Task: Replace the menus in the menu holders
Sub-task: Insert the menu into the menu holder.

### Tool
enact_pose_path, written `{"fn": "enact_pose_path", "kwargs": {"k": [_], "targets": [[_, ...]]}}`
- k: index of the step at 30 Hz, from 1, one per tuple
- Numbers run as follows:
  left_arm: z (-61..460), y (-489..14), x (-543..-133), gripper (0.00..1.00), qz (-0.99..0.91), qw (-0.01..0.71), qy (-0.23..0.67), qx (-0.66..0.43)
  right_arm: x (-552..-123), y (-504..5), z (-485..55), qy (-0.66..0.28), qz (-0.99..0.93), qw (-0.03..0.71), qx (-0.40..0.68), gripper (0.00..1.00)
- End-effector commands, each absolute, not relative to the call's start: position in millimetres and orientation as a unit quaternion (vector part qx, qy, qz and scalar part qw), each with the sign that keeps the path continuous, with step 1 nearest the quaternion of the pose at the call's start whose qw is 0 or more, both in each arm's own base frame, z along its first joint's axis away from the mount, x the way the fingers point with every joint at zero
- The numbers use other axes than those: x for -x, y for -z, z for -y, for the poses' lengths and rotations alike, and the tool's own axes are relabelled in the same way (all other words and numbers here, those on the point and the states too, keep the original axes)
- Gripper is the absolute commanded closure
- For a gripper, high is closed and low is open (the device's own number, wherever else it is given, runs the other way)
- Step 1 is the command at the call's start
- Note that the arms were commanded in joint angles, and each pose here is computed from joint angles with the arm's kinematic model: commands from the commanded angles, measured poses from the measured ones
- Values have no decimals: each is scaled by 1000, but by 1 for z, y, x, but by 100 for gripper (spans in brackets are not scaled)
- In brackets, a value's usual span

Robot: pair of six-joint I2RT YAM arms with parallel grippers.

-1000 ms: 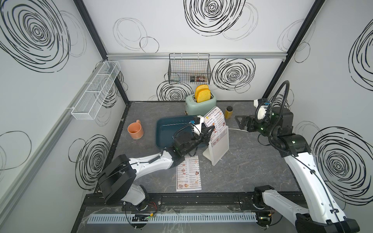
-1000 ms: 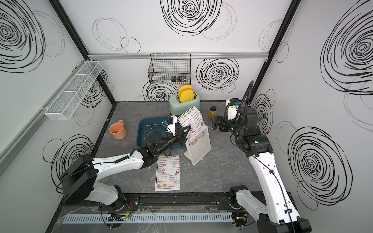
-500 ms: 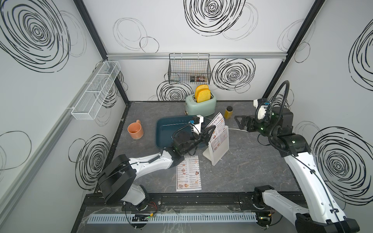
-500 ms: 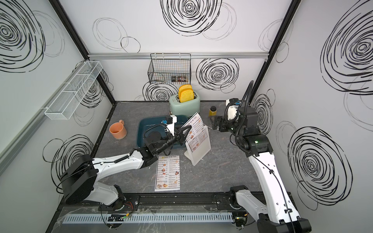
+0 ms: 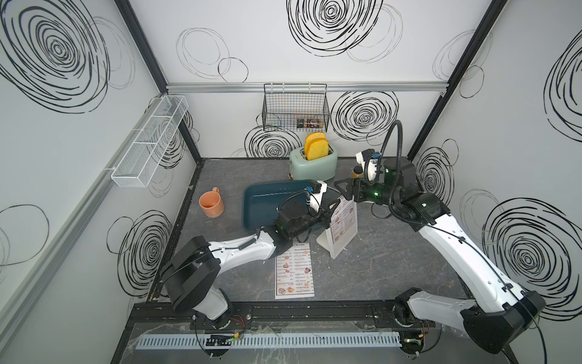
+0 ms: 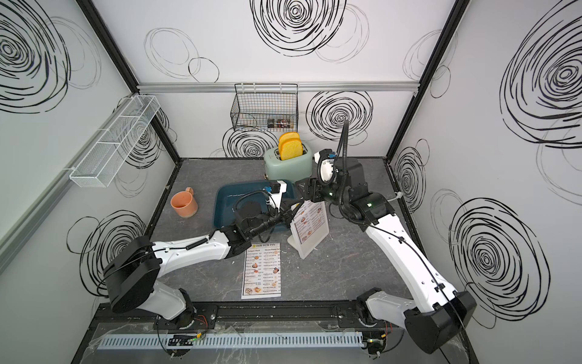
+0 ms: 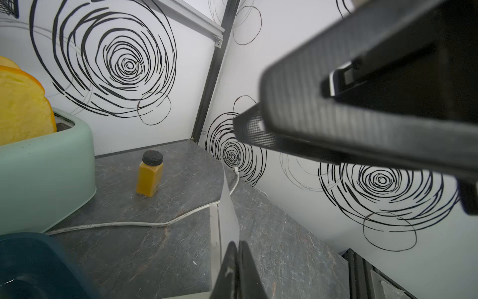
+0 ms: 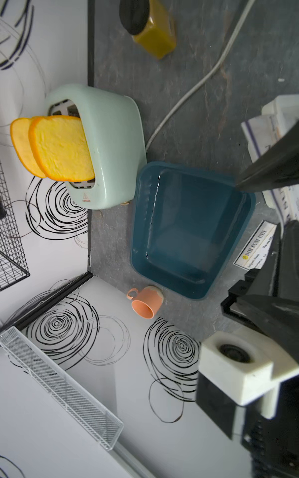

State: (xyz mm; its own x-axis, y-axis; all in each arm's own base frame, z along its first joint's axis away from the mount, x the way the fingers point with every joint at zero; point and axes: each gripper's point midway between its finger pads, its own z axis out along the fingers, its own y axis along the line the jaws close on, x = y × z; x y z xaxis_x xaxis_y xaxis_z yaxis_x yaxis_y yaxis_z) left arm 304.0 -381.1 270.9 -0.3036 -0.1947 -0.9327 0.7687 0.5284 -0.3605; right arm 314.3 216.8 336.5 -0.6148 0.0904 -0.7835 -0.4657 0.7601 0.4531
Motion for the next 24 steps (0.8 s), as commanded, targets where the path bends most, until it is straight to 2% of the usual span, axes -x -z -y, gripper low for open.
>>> {"fn": "enact_pose_path", "kwargs": {"k": [1, 7, 12, 20, 22, 24], "targets": [[389, -281, -301, 87, -666, 556, 443, -226, -328, -336, -212, -318, -836, 440, 74, 40], [385, -272, -295, 81, -673, 550, 438, -230, -337, -301, -211, -292, -868, 398, 51, 52], [387, -277, -294, 80, -667, 555, 436, -239, -335, -280, -212, -273, -895, 350, 51, 63], [386, -280, -288, 73, -661, 558, 433, -254, -332, -253, -195, -209, -928, 307, 44, 69], [384, -283, -287, 69, -660, 560, 431, -253, -330, -250, -190, -197, -931, 303, 46, 69], [379, -286, -286, 58, -660, 564, 429, -250, -328, -246, -188, -191, -934, 298, 48, 69]]}}
